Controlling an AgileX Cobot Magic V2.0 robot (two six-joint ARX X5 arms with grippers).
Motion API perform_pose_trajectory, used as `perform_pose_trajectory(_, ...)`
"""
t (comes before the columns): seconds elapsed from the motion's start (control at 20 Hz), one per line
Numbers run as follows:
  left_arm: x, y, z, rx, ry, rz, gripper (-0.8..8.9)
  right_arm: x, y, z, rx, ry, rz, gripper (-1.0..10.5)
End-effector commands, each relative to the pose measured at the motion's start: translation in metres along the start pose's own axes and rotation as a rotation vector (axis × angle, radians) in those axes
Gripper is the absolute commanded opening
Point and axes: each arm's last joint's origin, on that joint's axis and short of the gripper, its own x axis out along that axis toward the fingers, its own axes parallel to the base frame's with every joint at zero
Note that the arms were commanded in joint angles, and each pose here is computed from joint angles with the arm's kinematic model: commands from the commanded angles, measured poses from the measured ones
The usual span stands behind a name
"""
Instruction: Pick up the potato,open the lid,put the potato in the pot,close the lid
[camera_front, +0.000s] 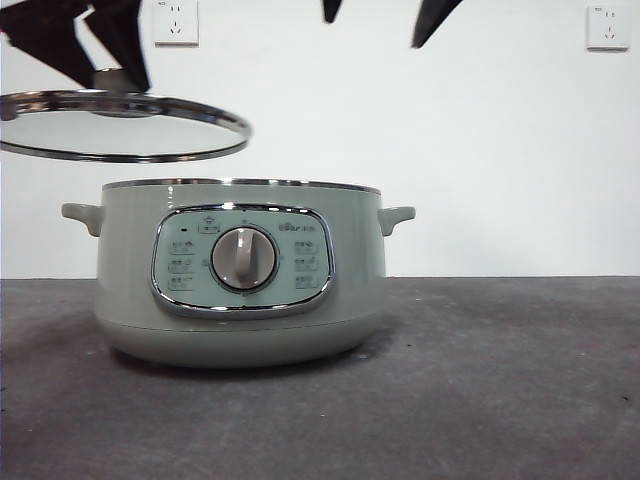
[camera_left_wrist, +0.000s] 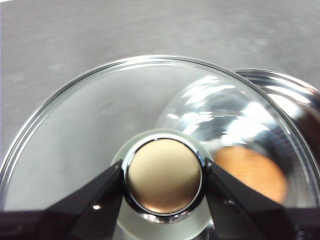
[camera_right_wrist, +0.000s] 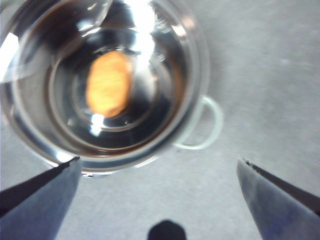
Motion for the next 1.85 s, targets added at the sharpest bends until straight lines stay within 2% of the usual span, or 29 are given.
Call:
perform_pose_trajectory(0.05, 0.002, -0.015, 0.006, 0.025, -0.047, -0.046, -0.09, -0.01, -0.003, -0.009, -0.009, 0.013, 0.0, 6.3)
perform_pose_trajectory(0.4, 0.027, -0.055, 0.007, 0.108, -0.043, -0.142, -0.09, -0.008, -0.006, -0.06, 0.002, 0.081, -0.004, 6.3)
perform_pose_trajectory(0.85, 0.042, -0.073, 0.004, 0.142, -0.024, -0.181, -0.09, -0.035, -0.005, -0.129, 0.073, 0.0, -0.006, 6.3)
perform_pose_trajectory(1.15, 0.061, -0.079, -0.001, 0.155, 0.031, -0.19, -0.09, -0.071, -0.007, -0.156, 0.146, -0.048, -0.006, 6.3)
perform_pose_trajectory(1.6, 0.075, -0.081, -0.008, 0.162, 0.088, -0.182, -0.09, -0.098, -0.008, -0.181, 0.181, -0.096, -0.013, 6.3)
perform_pose_trajectory(1.85, 0.075, -0.085, -0.012, 0.291, 0.115, -0.146, -0.09, -0.098, -0.008, -0.181, 0.182, -0.1, -0.013, 6.3)
